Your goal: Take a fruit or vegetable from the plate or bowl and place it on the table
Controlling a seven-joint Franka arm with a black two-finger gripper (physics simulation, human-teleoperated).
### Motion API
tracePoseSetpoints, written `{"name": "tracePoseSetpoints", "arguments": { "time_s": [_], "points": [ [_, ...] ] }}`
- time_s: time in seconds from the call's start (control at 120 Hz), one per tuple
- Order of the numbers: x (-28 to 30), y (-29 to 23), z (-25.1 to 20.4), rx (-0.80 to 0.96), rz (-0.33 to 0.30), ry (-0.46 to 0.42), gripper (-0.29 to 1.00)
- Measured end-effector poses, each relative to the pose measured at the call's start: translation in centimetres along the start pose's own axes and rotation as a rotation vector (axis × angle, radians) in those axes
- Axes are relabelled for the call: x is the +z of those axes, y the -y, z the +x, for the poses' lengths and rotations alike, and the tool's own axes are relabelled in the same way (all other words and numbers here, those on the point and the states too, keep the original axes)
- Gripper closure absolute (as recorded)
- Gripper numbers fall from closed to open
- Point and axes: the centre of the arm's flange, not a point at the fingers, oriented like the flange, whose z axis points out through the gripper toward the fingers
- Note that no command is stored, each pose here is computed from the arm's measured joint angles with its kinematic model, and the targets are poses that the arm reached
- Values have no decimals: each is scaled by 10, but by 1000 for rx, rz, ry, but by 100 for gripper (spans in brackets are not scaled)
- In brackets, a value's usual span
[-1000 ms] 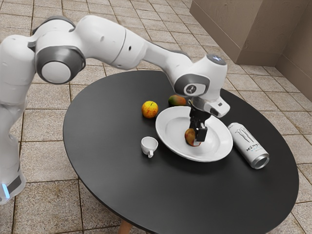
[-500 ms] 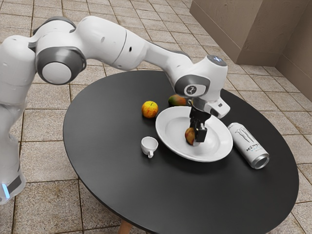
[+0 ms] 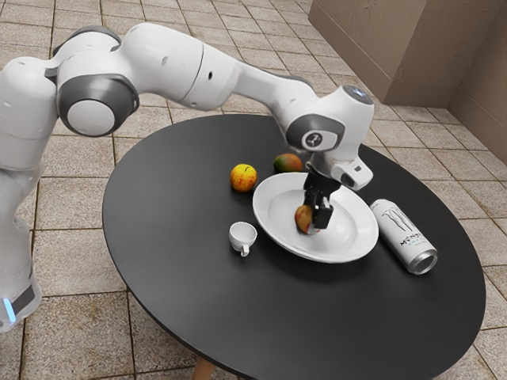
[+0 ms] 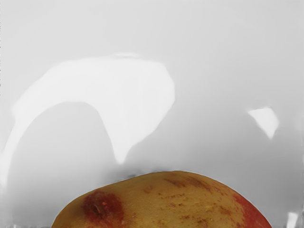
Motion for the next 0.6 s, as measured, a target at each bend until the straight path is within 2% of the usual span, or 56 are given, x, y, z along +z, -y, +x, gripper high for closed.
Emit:
{"name": "tracePoseSetpoints", "arguments": {
  "time_s": [0.342, 0.6],
  "points": [
    [-41, -30, 2, 58, 2, -25, 22],
    [-66, -129, 2, 212, -13, -66, 22]
  ]
}}
